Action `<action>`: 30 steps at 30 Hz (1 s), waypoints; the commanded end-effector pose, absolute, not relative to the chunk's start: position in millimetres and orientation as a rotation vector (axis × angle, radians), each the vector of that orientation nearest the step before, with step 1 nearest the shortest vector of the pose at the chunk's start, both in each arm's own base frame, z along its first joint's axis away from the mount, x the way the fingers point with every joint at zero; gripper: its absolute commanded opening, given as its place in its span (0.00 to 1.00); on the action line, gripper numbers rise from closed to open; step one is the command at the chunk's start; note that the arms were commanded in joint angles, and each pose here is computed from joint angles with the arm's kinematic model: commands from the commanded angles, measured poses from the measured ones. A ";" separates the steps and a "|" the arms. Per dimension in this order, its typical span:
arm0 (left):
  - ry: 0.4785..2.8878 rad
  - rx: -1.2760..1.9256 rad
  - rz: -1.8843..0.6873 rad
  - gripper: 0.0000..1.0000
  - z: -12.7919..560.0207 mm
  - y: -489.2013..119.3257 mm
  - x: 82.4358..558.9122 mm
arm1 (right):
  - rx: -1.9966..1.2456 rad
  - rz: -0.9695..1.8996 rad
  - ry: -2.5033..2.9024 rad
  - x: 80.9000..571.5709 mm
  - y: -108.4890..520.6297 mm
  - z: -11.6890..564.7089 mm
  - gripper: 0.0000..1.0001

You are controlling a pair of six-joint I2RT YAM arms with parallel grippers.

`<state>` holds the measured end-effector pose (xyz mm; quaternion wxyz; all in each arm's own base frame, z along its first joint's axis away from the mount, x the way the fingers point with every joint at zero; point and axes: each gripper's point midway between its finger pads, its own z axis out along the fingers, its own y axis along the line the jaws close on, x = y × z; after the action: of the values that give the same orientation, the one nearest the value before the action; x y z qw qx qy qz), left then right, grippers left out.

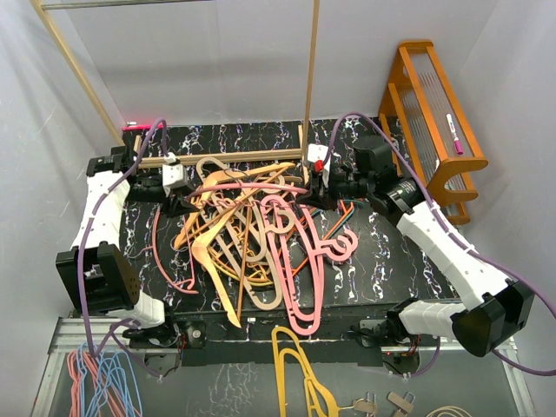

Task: Organize the hangers
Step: Pick up the hanger at the center of the board.

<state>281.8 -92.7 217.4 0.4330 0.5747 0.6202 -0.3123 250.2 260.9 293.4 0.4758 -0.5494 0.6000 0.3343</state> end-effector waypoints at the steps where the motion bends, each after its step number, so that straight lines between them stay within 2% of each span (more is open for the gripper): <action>1: 1.427 1.525 -0.762 0.23 218.1 -110.7 276.6 | -1.322 0.786 1.281 257.8 267.3 342.9 0.08; 3: 1.409 1.588 -0.786 0.00 212.7 -112.3 267.0 | -1.317 0.779 1.278 259.2 264.9 344.4 0.08; 8: 1.584 1.528 -0.884 0.00 214.5 -104.0 262.3 | -1.303 0.759 1.277 266.5 259.4 347.0 0.08; 9: 1.622 1.487 -0.880 0.00 218.6 -99.2 261.3 | -1.297 0.749 1.286 269.7 258.8 346.6 0.13; 10: 1.647 1.445 -0.868 0.00 221.7 -93.1 259.2 | -1.286 0.739 1.296 273.3 257.9 346.5 0.30; 13: 1.767 1.303 -0.765 0.00 231.1 -73.6 259.5 | -1.185 0.691 1.320 290.1 254.7 353.6 0.92; 14: 1.845 1.251 -0.734 0.00 232.0 -67.0 261.8 | -1.144 0.669 1.310 296.0 253.6 361.7 0.98; 17: 2.115 1.036 -0.664 0.00 231.9 -45.7 265.0 | -0.863 0.491 1.347 337.1 230.5 393.6 0.98; 20: 2.240 0.901 -0.568 0.00 241.6 -32.6 255.6 | -0.599 0.256 1.381 373.1 187.6 423.7 0.98; 23: 2.343 0.642 -0.431 0.00 262.7 -15.5 262.0 | -0.435 0.190 1.391 383.5 163.6 442.9 0.98; 27: 2.271 0.267 -0.110 0.00 320.9 24.8 289.0 | -0.502 0.358 1.407 371.0 188.4 430.6 0.98; 30: 2.141 0.119 0.056 0.00 368.1 47.3 296.7 | -0.517 0.492 1.411 364.3 206.4 408.6 0.98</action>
<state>284.7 14.6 288.1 0.3573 0.2001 0.9091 -0.0763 374.2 190.8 401.8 0.6931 -0.2552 0.6571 0.1509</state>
